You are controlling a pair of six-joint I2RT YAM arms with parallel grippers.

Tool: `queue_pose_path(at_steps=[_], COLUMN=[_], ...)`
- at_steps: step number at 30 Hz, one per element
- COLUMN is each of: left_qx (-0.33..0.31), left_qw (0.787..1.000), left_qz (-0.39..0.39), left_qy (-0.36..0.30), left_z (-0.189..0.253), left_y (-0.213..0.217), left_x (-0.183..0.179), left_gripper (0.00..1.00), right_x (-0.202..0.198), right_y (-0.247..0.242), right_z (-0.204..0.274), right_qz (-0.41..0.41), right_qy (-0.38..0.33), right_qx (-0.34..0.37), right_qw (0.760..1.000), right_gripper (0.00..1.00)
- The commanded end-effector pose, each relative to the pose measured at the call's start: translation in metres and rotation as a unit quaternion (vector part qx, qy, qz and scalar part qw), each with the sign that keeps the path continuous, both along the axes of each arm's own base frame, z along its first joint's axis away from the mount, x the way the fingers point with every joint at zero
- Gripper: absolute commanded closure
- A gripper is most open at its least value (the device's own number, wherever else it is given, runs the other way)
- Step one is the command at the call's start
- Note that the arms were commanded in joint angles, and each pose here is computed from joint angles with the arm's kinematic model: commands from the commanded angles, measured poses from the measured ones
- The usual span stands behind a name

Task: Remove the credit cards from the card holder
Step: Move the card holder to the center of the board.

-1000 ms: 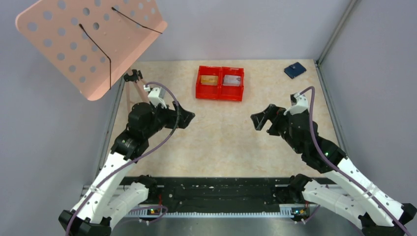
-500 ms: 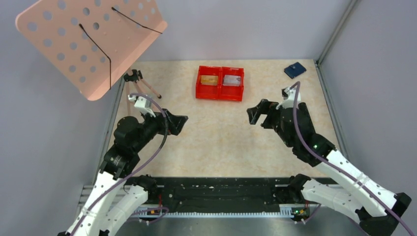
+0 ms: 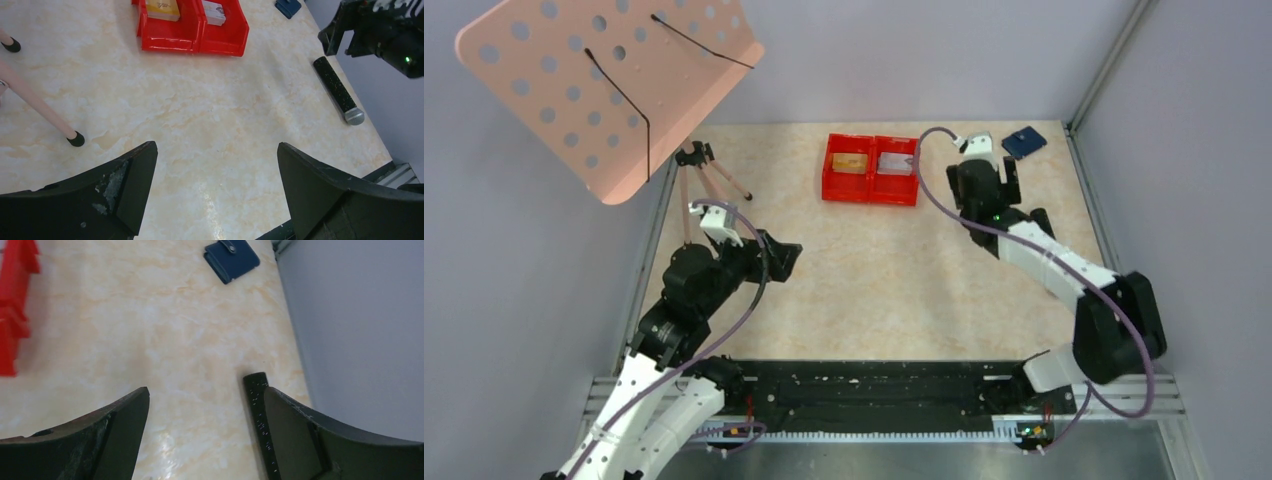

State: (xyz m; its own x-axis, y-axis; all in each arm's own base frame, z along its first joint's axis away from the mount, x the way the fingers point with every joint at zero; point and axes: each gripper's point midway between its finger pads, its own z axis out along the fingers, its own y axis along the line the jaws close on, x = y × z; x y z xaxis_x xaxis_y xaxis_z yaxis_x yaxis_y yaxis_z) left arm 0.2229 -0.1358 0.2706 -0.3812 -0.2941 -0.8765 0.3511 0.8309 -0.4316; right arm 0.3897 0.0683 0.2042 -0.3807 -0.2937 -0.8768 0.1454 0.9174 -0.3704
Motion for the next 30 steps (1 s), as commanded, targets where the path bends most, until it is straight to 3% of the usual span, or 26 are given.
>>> queue_pose_path(at_steps=[1,6,10,14,21,30], left_qx=[0.014,0.027,0.031,0.040,0.056,0.079], left_qw=[1.000,0.999,0.999,0.999,0.998,0.996], left_qz=[0.013,0.015,0.011,0.017,0.029,0.048], left_qy=[-0.019,-0.015,-0.012,-0.009,-0.001,0.015], left_z=[0.008,0.002,0.001,-0.002,-0.009,-0.018], left_y=[0.005,0.004,0.001,0.002,0.005,0.010], left_x=[-0.001,0.001,0.001,0.005,0.011,0.021], left_gripper=[0.05,0.05,0.05,0.05,0.05,0.06], right_x=[0.052,0.098,0.126,0.152,0.193,0.223], right_y=[-0.041,-0.067,-0.085,-0.105,-0.140,-0.155], right_z=[0.015,-0.024,-0.049,-0.067,-0.092,-0.129], right_qz=[-0.043,-0.050,-0.074,-0.101,-0.102,-0.079], right_qy=[0.015,0.097,0.127,0.127,0.153,0.183], right_qx=[-0.050,-0.044,0.047,0.112,-0.009,-0.099], right_qw=[0.998,0.993,0.988,0.980,0.983,0.975], right_gripper=[0.19,0.25,0.27,0.23,0.32,0.42])
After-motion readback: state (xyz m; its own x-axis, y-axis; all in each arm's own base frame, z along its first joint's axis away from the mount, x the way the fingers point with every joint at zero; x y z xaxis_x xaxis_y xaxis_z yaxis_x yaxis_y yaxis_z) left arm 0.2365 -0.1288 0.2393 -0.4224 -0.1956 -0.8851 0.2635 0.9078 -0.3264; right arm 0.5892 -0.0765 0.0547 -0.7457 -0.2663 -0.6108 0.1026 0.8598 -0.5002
